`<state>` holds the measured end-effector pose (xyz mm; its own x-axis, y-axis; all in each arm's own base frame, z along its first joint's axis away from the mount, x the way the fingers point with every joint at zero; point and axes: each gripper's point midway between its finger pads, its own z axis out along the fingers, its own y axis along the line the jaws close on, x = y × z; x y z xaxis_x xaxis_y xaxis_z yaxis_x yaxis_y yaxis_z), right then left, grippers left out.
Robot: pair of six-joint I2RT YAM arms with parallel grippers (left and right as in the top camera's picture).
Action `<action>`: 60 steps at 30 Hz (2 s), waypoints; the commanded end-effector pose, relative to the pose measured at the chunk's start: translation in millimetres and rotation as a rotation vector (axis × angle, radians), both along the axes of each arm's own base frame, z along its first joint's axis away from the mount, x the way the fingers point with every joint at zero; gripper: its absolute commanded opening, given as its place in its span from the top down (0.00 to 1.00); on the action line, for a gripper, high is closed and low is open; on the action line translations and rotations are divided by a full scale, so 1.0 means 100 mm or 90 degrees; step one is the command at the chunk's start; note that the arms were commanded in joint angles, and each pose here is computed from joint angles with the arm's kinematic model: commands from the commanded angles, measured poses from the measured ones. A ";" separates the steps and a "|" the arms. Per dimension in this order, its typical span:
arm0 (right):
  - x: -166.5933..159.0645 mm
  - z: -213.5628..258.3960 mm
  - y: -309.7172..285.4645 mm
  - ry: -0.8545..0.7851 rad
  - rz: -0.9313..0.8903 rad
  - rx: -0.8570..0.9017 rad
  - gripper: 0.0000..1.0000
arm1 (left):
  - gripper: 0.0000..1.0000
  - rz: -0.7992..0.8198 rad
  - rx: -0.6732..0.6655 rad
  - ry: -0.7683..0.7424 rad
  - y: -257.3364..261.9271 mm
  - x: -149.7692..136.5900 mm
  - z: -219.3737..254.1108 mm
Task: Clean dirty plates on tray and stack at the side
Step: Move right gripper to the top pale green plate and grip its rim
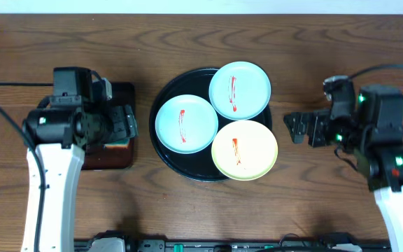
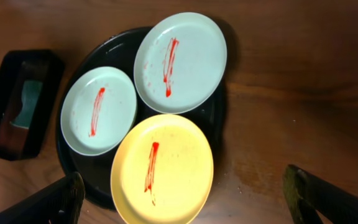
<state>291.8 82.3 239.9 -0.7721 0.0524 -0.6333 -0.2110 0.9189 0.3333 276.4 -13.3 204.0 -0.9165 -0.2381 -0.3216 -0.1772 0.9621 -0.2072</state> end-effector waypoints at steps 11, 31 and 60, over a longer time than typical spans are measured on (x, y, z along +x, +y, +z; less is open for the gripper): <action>0.48 -0.37 0.63 0.074 0.064 0.098 0.30 | 0.19 0.016 0.050 -0.060 0.14 0.26 0.11; 0.69 -1.69 1.87 0.252 0.037 -0.047 0.51 | 0.19 0.045 0.124 -0.021 0.36 0.27 -0.03; 0.80 -2.35 2.01 0.266 0.005 -0.078 0.94 | 0.19 0.043 0.137 0.046 0.41 0.44 -0.40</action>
<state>370.6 277.7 6.4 -0.9640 -0.0099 -0.2657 -0.0875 0.9555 0.2818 314.6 24.1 157.7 -0.9280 -0.2401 -0.2847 -0.2505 0.9681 0.0000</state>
